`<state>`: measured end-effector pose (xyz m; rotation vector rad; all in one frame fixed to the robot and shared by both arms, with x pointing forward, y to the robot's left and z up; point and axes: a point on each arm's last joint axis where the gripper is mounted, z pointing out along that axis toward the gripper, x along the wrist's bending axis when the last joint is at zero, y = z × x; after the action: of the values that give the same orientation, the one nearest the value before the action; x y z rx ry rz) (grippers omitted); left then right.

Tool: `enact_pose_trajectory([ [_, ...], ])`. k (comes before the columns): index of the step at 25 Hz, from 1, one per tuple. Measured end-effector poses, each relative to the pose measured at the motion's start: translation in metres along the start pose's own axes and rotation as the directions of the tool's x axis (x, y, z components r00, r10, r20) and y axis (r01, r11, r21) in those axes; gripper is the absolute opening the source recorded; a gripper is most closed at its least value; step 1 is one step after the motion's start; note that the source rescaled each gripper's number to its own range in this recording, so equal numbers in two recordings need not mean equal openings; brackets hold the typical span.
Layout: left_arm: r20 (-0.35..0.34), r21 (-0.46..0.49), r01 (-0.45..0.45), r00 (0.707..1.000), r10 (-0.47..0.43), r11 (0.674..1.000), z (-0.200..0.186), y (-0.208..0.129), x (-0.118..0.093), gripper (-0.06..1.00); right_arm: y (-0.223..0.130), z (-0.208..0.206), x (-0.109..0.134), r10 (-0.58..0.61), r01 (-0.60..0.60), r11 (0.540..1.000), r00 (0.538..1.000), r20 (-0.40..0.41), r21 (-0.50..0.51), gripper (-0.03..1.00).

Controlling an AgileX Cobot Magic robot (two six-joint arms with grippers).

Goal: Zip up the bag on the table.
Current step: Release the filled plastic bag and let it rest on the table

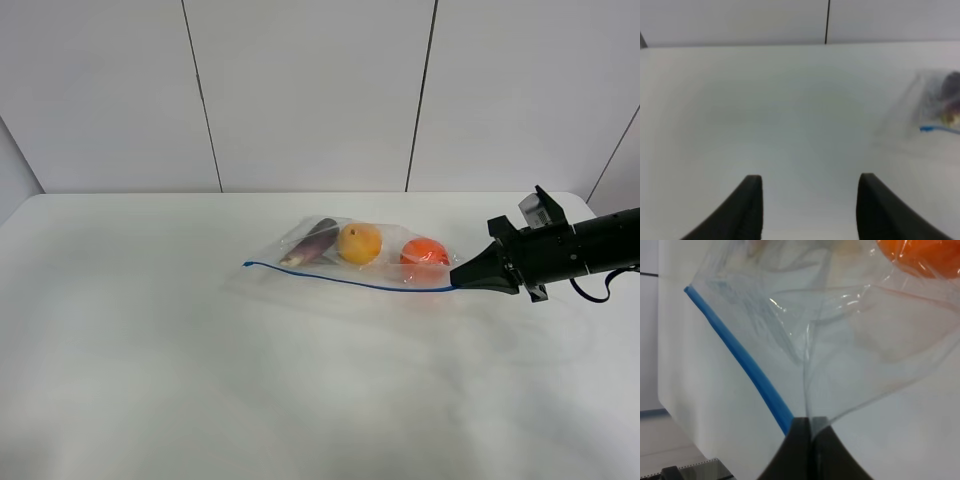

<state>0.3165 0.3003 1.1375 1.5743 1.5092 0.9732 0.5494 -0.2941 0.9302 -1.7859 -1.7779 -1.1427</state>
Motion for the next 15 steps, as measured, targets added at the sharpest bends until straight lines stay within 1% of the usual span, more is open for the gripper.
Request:
enact_pose_trajectory([
  [2, 0.004, 0.019, -0.010, 1.000, 0.010, 1.000, -0.011, -0.017, -0.004, 1.00, 0.000, 0.000, 0.000, 0.000, 0.000, 1.000, 1.000, 0.000, 0.000, 0.00],
  [4, -0.005, 0.027, 0.004, 1.000, -0.004, 1.000, -0.022, -0.032, -0.006, 1.00, 0.000, 0.000, 0.000, 0.000, 0.000, 1.000, 1.000, 0.000, 0.000, 0.00],
  [7, -0.012, -0.026, 0.050, 0.999, -0.050, 0.998, -0.042, -0.049, -0.011, 1.00, 0.000, 0.000, 0.000, 0.000, 0.000, 1.000, 1.000, 0.000, 0.000, 0.00],
  [10, -0.031, -0.089, 0.041, 0.999, -0.044, 0.995, -0.058, -0.058, -0.013, 1.00, 0.000, 0.000, 0.000, 0.000, 0.000, 1.000, 1.000, 0.000, -0.001, 0.00],
  [15, -0.027, -0.053, 0.033, 0.999, -0.035, 0.998, -0.069, -0.073, -0.016, 1.00, 0.000, 0.000, 0.000, 0.001, -0.001, 1.000, 1.000, -0.002, -0.003, 0.00],
])
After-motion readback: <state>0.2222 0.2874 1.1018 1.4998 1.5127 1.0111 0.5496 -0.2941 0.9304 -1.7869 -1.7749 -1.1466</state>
